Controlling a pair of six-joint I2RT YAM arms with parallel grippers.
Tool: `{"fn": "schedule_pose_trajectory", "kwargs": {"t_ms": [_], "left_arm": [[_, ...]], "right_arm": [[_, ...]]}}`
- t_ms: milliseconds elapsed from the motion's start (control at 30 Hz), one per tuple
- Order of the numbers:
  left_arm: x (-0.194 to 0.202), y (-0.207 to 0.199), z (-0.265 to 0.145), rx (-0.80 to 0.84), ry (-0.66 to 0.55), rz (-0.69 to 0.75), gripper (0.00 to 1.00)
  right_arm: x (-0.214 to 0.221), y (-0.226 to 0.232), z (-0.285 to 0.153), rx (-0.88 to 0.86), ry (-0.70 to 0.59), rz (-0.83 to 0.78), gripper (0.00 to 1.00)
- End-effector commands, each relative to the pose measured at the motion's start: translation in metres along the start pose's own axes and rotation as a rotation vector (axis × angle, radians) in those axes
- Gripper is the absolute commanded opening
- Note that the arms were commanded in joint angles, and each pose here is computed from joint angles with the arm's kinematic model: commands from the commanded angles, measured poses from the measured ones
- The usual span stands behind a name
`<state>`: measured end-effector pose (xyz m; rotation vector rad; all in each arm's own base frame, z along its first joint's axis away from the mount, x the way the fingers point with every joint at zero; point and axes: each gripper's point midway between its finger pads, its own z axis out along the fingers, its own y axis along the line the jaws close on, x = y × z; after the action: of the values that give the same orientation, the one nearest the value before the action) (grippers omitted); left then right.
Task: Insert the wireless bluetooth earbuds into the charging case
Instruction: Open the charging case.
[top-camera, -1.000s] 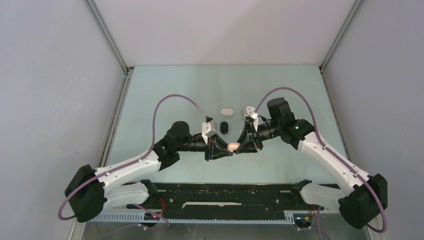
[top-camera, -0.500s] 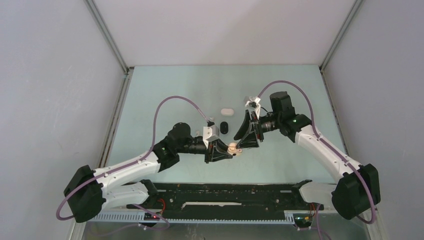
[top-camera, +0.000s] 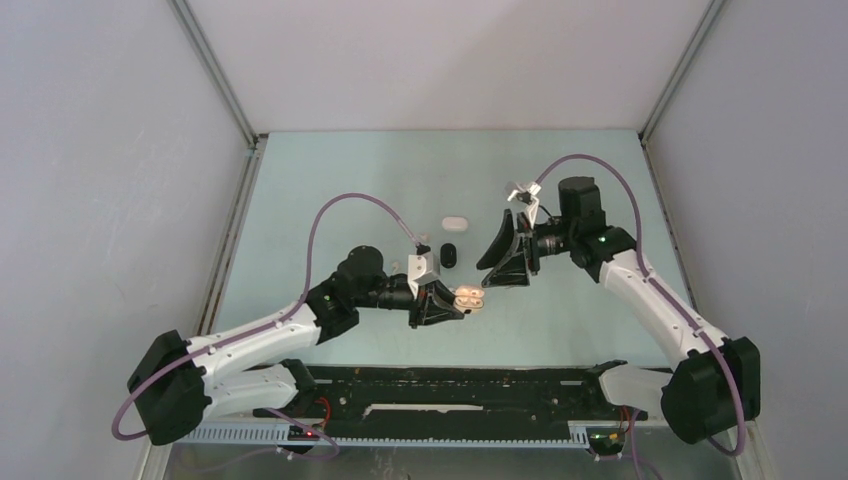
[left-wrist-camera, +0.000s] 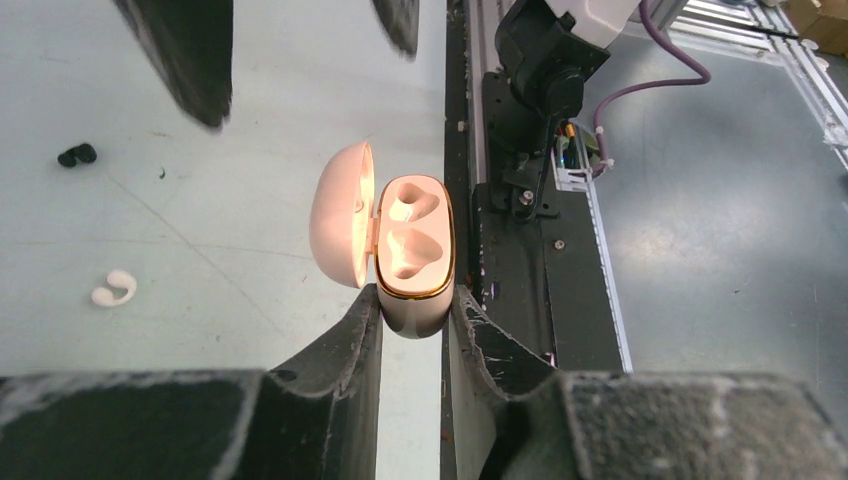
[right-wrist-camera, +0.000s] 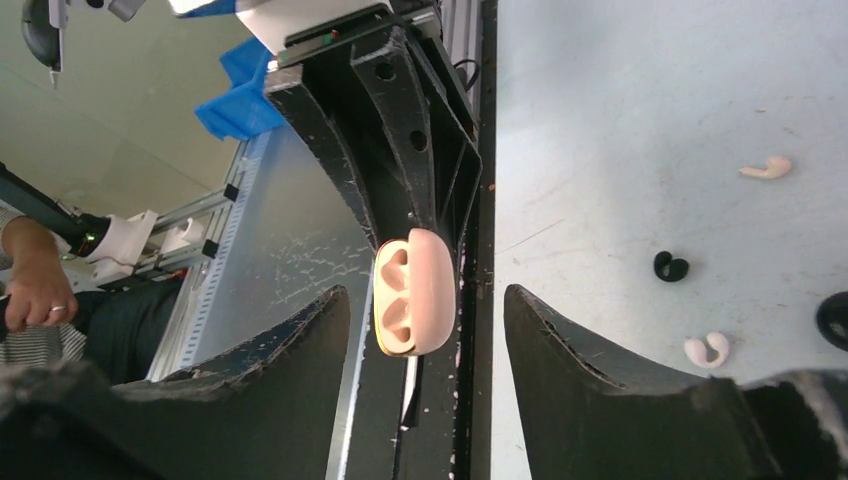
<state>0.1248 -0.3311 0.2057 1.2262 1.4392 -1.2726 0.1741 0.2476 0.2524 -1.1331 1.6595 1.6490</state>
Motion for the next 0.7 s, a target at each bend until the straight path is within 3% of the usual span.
{"fn": "schedule_pose_trajectory", "kwargs": {"t_ms": [0, 200, 367, 467, 667], "left_arm": [[-0.021, 0.002, -0.006, -0.041, -0.033, 0.050, 0.00], [-0.031, 0.010, -0.035, -0.215, -0.070, 0.060, 0.00], [-0.043, 0.014, -0.068, -0.371, -0.155, 0.025, 0.00], [-0.042, 0.011, -0.081, -0.410, -0.215, 0.012, 0.00], [-0.056, 0.001, -0.097, -0.424, -0.285, 0.030, 0.00]], "right_arm": [[-0.023, 0.018, -0.017, 0.010, -0.049, -0.150, 0.61], [-0.019, -0.036, -0.032, 0.324, -0.024, -0.192, 0.57], [-0.021, -0.081, -0.034, 0.478, -0.023, -0.114, 0.48], [-0.019, -0.106, -0.023, 0.578, 0.043, -0.119, 0.42], [-0.008, -0.149, 0.028, 0.554, 0.175, 0.015, 0.37]]}}
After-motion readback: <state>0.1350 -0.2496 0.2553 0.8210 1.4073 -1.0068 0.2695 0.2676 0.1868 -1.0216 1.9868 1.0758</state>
